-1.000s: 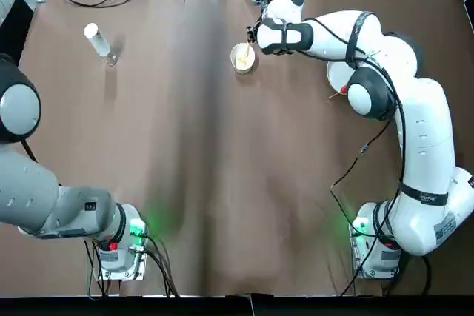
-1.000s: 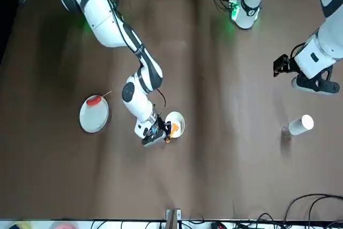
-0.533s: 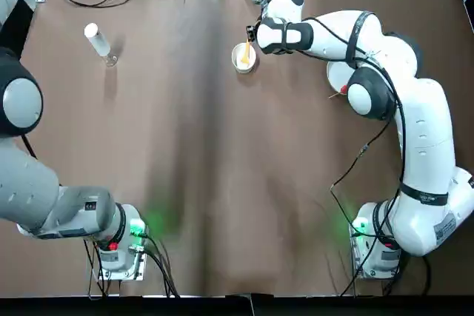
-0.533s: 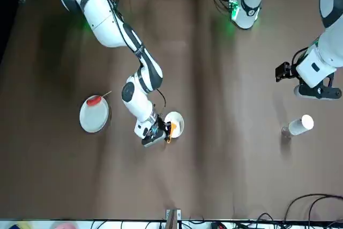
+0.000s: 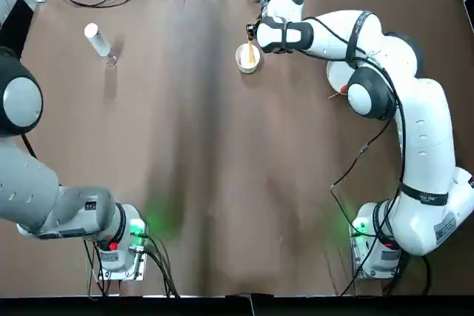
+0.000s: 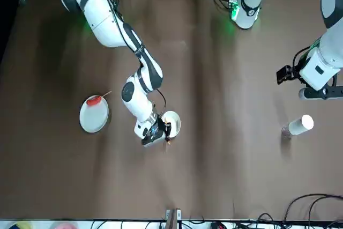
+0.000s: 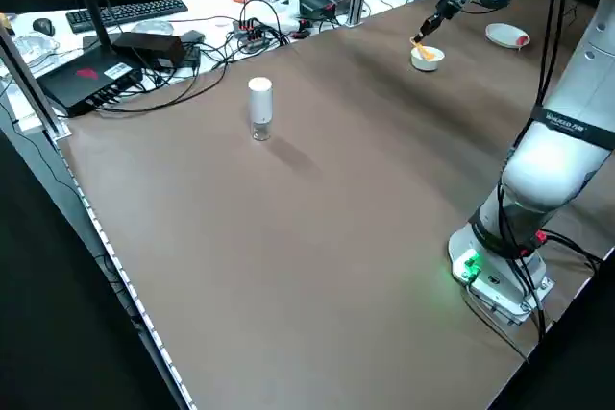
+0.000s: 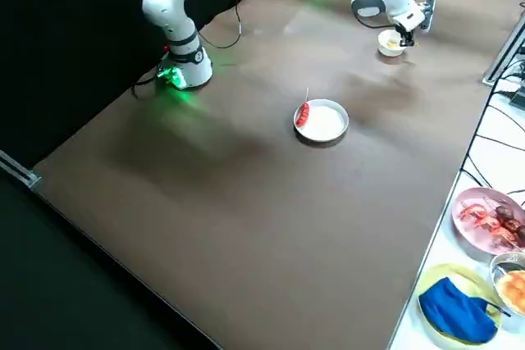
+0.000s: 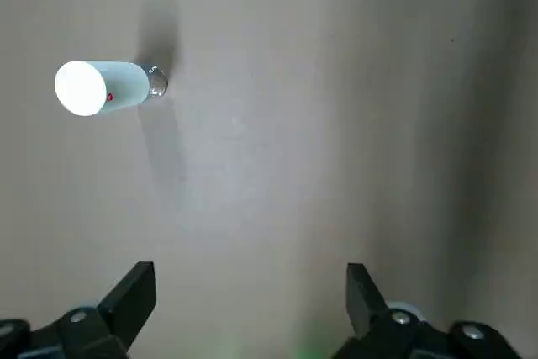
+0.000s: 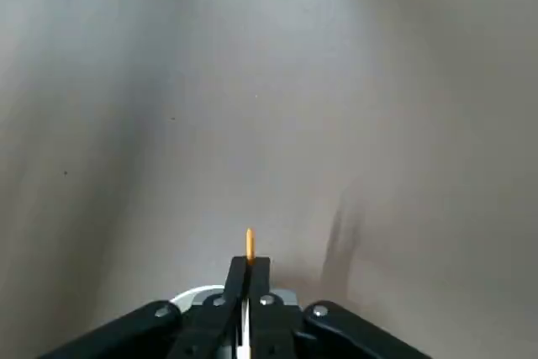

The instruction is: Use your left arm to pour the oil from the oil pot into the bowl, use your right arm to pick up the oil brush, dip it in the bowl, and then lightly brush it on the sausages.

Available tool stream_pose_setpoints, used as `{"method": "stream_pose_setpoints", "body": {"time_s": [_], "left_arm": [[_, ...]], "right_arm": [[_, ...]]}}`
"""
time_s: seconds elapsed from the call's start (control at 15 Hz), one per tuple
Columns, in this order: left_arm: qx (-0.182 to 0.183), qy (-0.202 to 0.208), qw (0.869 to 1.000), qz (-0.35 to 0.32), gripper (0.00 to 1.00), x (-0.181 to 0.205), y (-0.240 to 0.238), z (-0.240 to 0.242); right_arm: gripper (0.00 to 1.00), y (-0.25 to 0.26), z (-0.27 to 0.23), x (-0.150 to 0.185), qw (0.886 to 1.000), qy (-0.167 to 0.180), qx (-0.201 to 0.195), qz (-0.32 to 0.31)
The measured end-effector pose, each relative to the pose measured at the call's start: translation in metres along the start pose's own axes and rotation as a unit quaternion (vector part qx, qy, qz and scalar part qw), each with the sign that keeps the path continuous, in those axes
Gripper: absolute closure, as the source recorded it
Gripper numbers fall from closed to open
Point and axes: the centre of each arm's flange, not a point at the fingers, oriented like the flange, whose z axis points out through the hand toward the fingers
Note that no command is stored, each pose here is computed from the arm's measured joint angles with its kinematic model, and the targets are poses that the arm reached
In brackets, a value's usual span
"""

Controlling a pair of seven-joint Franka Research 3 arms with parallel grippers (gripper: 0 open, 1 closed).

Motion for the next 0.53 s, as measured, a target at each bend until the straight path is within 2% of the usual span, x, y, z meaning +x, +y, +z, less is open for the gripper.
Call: {"method": "stream_pose_setpoints", "body": {"time_s": [0.53], "left_arm": [[0.001,0.001,1.0,-0.001,0.0,0.0003,-0.0024,-0.0012]], "right_arm": [[0.96,-0.007,-0.0093,0.0089,0.999,0.011,0.006,0.048]]}}
